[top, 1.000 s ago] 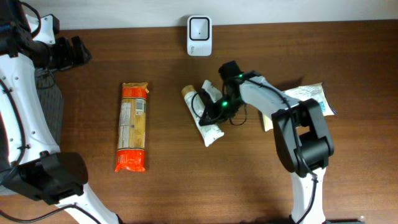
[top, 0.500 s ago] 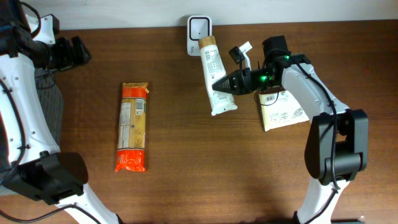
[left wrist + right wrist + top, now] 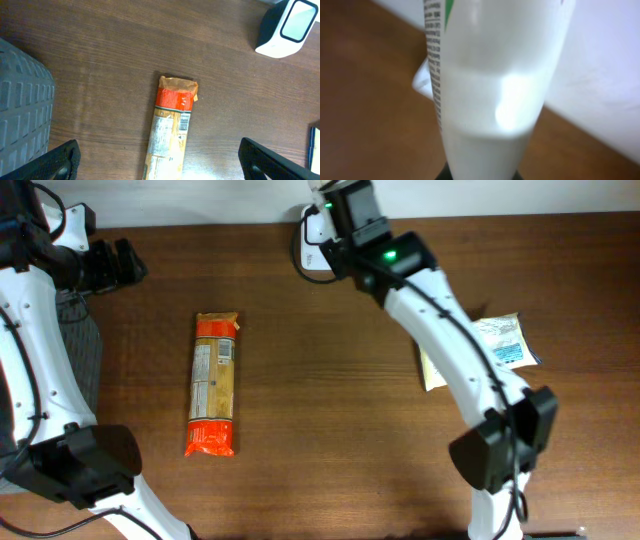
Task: Scan the item barcode
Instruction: 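Lift the tan package and raise it toward the scanner, then hold the tan package in front of the scanner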
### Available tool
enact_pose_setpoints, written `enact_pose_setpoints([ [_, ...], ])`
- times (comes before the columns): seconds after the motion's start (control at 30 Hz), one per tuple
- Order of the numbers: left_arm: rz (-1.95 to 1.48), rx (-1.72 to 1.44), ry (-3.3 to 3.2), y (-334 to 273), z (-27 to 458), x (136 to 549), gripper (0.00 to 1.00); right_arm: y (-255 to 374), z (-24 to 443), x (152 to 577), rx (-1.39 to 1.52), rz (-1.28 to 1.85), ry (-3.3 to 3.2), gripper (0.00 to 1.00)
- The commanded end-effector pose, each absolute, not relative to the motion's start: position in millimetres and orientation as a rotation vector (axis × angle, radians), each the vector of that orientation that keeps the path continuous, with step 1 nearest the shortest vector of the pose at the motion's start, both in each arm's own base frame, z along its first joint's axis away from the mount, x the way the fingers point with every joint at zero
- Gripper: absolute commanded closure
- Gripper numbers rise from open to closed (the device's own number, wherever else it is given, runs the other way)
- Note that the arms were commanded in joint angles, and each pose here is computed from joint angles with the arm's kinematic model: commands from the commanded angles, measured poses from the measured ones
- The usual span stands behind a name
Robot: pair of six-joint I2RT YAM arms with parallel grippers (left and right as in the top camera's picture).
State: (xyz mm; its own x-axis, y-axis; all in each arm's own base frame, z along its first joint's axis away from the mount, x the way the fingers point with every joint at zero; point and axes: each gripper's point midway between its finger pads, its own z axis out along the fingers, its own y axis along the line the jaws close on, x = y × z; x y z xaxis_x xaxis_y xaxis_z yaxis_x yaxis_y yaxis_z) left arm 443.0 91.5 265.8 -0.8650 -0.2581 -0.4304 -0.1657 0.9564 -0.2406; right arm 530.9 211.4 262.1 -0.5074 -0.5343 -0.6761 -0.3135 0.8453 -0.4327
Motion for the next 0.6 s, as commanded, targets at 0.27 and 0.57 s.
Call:
enact_pose_setpoints([
  [0.27,-0.269,-0.303,2.620,91.7,272.1,441.8,0.01,183.2,176.7,634.9,-0.917,-1.051,1.854,0.96],
  [0.57,-0.269,-0.303,2.620,91.7,272.1,441.8,0.01,183.3,128.5,638.9,-0.970,-1.071,1.895,0.96],
])
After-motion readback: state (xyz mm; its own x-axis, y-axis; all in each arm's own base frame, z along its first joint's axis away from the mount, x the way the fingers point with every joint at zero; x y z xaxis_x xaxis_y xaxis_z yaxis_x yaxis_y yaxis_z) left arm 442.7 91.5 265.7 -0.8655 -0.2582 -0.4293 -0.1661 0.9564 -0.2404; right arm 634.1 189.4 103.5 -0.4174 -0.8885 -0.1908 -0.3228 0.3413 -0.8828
